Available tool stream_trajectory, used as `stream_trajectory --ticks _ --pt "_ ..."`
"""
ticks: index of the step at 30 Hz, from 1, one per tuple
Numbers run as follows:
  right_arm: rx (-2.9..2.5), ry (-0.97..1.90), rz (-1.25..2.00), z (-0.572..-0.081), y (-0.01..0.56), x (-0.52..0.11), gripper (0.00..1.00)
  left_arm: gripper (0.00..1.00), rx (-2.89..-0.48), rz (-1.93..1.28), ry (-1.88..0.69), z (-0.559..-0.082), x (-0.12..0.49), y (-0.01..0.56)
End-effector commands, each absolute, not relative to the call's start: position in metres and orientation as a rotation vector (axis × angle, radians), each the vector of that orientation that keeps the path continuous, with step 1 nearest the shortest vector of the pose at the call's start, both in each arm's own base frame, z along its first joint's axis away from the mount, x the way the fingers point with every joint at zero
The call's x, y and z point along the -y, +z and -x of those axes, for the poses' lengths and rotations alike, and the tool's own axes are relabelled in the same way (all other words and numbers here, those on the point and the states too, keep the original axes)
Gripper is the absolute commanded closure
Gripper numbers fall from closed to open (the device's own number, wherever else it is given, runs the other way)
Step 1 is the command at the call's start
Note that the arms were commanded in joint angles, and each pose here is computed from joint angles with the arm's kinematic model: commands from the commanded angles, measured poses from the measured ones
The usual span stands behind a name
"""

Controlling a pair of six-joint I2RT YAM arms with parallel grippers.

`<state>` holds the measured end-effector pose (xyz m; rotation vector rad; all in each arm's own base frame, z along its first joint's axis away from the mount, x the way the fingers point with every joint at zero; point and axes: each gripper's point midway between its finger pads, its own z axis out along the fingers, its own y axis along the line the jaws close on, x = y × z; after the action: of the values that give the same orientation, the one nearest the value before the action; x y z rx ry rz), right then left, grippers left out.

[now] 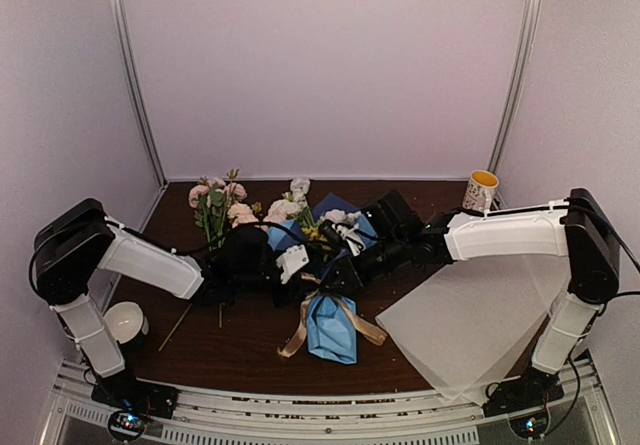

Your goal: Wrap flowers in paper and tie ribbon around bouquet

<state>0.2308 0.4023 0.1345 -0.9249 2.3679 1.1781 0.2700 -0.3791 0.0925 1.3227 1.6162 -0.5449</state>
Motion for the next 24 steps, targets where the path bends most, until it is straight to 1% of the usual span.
stream_trajectory --ticks 1,2,4,9,11,14,20,24 --pt "-2.339 1.149 0.903 -0.245 0.149 -0.398 0.74 0.66 -1.559 -1.238 -0.548 -0.276 0.382 0.12" --pt "-2.335 1.142 0.887 -0.248 0.151 -0.396 0.74 0.66 -1.561 -1.241 -0.549 -0.276 0.381 0.119" --pt "-2.33 1.125 0.862 -0.254 0.153 -0.394 0.76 0.72 -1.569 -1.242 -0.547 -0.276 0.381 0.117" --pt "-2.363 1.073 0.812 -0.265 0.143 -0.391 0.88 0.8 -1.576 -1.255 -0.552 -0.274 0.382 0.116" --pt "-2.377 1.074 0.789 -0.269 0.137 -0.391 0.89 0.85 -1.58 -1.26 -0.555 -0.272 0.382 0.116" --pt "-2.401 1.069 0.795 -0.269 0.129 -0.391 0.91 0.86 -1.583 -1.248 -0.566 -0.268 0.38 0.12" --pt "-2.421 1.03 0.82 -0.274 0.118 -0.393 0.92 0.82 -1.591 -1.231 -0.6 -0.261 0.378 0.122" --pt "-2.412 1.031 0.817 -0.28 0.12 -0.398 0.92 0.84 -1.614 -1.246 -0.595 -0.262 0.381 0.12"
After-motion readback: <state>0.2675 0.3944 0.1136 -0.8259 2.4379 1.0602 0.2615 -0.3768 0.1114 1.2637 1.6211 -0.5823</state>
